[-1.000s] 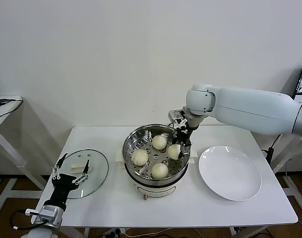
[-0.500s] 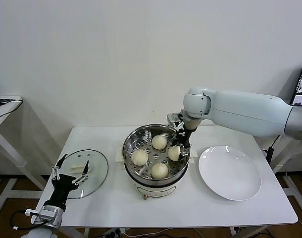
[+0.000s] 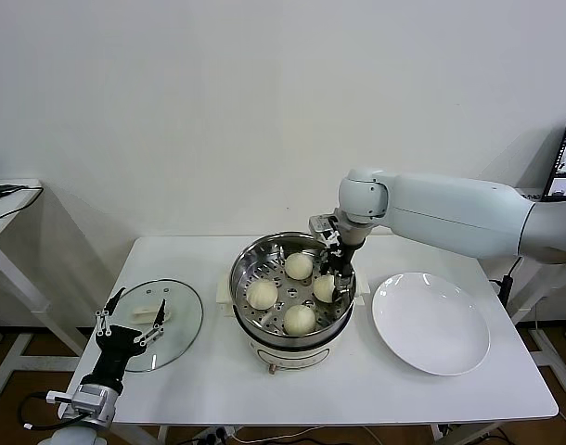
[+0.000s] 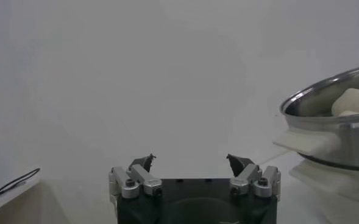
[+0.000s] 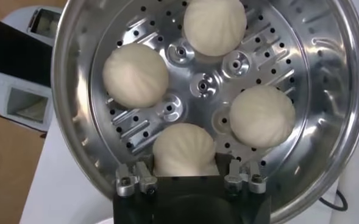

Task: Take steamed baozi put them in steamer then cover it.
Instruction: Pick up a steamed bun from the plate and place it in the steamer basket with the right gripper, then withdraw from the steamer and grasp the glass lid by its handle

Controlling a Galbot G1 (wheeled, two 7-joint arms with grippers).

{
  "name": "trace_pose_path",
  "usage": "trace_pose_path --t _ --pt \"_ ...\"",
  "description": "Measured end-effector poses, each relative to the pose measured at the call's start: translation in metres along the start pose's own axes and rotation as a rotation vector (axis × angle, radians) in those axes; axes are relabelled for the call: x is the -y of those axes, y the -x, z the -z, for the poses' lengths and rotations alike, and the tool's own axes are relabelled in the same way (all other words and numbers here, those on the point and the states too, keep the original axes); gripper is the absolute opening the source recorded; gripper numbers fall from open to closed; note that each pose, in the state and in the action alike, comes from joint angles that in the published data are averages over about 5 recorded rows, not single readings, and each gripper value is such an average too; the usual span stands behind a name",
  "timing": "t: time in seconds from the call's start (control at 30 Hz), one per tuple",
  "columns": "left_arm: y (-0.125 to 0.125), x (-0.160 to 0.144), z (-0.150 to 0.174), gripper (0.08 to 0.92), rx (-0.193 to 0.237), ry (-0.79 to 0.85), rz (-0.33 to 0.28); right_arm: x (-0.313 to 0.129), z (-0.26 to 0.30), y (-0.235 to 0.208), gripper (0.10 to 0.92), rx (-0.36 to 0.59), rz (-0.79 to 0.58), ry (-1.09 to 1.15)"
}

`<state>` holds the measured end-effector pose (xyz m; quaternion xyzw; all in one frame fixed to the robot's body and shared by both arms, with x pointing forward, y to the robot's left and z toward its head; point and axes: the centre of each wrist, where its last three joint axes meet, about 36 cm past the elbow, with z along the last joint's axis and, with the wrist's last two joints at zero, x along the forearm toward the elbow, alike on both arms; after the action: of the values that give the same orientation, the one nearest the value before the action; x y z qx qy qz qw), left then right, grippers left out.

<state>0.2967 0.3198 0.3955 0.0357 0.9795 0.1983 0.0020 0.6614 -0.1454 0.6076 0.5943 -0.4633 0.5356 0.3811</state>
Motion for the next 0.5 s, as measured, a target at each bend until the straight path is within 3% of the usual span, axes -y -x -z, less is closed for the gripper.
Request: trace_pose_path --t 0.2,0.5 --pt "0.0 0.001 0.0 0.823 -0.001 -0.003 -0.002 0.0 -0.002 0.001 0.815 0.009 0.002 0.003" --pt "-0.001 0.002 0.001 0.823 0.001 -0.002 -0.002 0.001 -0.011 -0.033 0.823 0.062 -0.018 0.024"
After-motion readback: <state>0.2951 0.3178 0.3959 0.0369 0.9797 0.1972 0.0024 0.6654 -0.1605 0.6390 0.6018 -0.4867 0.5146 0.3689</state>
